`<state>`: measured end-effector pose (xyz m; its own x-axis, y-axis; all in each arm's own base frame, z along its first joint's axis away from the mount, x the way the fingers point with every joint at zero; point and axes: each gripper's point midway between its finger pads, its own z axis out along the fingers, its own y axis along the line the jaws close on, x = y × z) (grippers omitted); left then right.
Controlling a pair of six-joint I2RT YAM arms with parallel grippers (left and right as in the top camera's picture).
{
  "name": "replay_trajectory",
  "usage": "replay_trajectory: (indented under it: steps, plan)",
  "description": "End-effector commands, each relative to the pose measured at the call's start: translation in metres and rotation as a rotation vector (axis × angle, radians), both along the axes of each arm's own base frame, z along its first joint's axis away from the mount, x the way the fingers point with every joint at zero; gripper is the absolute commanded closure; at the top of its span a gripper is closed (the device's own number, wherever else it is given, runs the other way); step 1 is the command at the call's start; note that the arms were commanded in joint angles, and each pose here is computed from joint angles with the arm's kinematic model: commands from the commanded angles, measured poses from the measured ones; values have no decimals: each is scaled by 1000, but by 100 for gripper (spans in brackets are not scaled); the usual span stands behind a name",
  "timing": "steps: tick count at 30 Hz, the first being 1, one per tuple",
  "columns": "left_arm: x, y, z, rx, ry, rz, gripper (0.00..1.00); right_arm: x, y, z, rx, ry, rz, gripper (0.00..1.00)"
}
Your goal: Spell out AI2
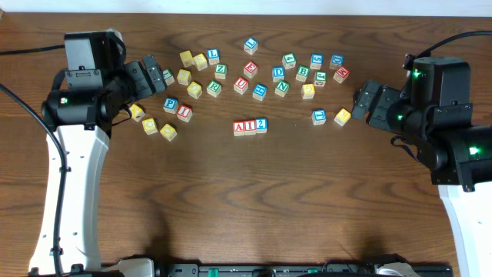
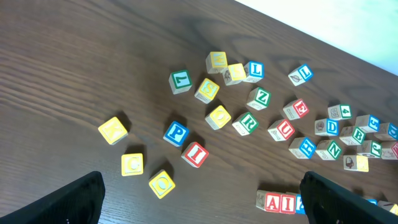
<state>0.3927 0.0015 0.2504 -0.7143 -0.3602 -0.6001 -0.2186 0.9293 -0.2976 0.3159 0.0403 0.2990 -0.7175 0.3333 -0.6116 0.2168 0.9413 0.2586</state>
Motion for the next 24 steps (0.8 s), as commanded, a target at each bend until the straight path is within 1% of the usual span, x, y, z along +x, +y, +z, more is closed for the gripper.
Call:
replay_trajectory:
  steps: [1,6,8,11,15,20,24]
  plan:
    - [-1,3,-3,11,9,5,1,-1,-5,0,-17,4,-13,1]
    - [-1,3,-3,11,9,5,1,2,-8,2,-28,-7,-20,1]
    - [-1,3,-3,11,9,5,1,6,-8,5,-50,-35,8,1]
    - [-1,3,-3,11,9,5,1,11,-8,16,-95,-123,56,1]
    - [-1,3,-3,11,9,5,1,9,-10,25,-126,-266,87,1]
    - [-1,3,-3,11,9,5,1,-3,-20,21,-106,-456,53,1]
    - [-1,3,-3,10,9,5,1,-21,-31,9,-95,-594,21,1]
